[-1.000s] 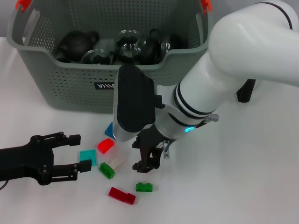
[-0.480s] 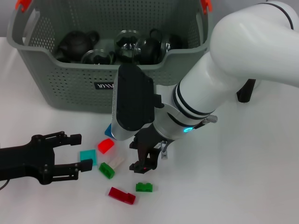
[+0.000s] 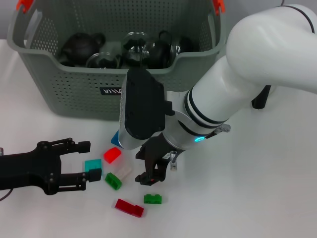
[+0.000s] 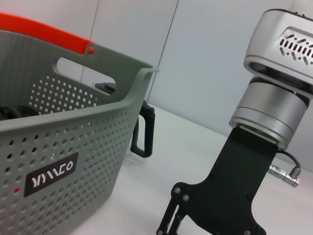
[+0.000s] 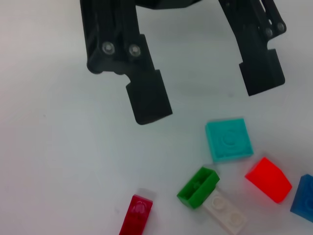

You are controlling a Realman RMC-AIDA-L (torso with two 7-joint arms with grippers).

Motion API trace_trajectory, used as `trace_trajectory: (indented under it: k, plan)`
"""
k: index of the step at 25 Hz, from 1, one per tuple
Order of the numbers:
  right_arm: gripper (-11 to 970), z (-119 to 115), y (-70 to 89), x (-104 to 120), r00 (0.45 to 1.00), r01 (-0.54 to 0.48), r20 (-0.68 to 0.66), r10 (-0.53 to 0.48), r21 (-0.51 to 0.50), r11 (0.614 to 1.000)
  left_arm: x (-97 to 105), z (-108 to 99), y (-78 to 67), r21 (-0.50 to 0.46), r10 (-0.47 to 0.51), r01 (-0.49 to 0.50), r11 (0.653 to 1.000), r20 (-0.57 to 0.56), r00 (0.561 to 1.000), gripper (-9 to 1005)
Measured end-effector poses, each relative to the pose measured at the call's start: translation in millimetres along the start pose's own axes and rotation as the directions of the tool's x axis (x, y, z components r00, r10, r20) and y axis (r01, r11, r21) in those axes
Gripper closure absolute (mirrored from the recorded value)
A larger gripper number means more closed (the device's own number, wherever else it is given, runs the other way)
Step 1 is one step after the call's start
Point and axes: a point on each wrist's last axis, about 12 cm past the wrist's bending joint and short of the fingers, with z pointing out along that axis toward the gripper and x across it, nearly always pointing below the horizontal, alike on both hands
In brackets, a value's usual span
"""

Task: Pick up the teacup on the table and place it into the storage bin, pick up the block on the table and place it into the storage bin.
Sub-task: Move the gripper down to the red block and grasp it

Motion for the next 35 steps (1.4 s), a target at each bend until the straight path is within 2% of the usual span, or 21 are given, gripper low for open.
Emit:
trace_trajectory:
  k: [35]
  plan:
    - [428,-7.1,-5.3,-2.3,0.998,-0.034,0.060,0.033,0.007,0.999,2.6,-1.6,-1.0,-0.001,-0.002,0.002,1.000,-0.009,1.000,167]
